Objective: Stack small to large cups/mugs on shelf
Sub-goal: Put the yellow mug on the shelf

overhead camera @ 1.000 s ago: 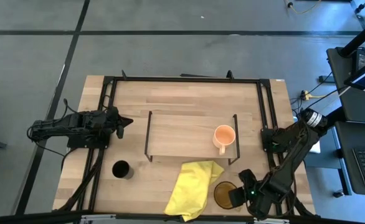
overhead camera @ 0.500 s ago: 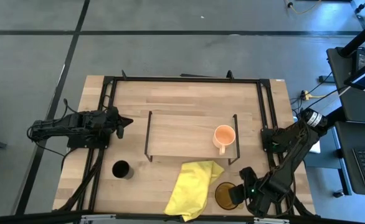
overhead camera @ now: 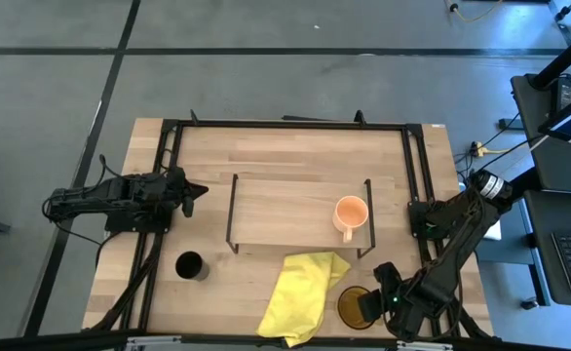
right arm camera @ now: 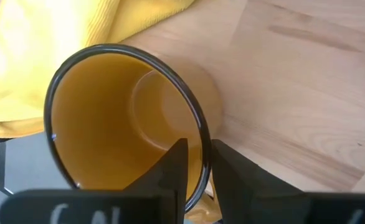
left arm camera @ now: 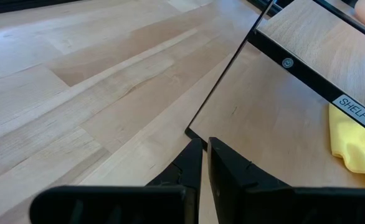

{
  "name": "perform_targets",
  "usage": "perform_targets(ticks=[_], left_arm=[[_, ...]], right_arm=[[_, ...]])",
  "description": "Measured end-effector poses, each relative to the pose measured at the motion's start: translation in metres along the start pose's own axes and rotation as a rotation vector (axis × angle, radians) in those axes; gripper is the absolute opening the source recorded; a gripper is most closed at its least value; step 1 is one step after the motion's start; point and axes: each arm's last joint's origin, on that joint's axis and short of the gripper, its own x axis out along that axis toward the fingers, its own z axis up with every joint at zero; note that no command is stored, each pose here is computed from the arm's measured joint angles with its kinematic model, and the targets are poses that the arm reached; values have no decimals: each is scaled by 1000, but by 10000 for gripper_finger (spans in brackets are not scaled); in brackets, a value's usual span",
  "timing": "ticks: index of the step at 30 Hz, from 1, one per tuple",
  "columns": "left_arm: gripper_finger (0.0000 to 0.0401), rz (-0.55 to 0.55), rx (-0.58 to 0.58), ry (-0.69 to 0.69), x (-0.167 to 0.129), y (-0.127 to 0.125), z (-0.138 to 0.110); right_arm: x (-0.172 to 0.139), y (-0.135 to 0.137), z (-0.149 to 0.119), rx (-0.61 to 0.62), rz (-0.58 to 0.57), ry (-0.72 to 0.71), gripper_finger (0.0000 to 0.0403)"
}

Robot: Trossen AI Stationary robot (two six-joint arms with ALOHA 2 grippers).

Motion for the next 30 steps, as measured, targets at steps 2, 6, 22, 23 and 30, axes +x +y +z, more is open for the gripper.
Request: perform_targets(ticks=[2,6,22,23,30], left_arm=[[21,0,0,0,0,0,0],[21,0,0,0,0,0,0],[21,0,0,0,0,0,0],[21,0,0,0,0,0,0],[21,0,0,0,0,0,0]], right_arm=[[-1,0,0,-1,4,4,71],[-8,0,2,1,35,-5,72],[-26,4,8,-96,69,-49,72],[-28,7,8,-104,79,-43,71],[-40,25,7,-129,172,0,25]])
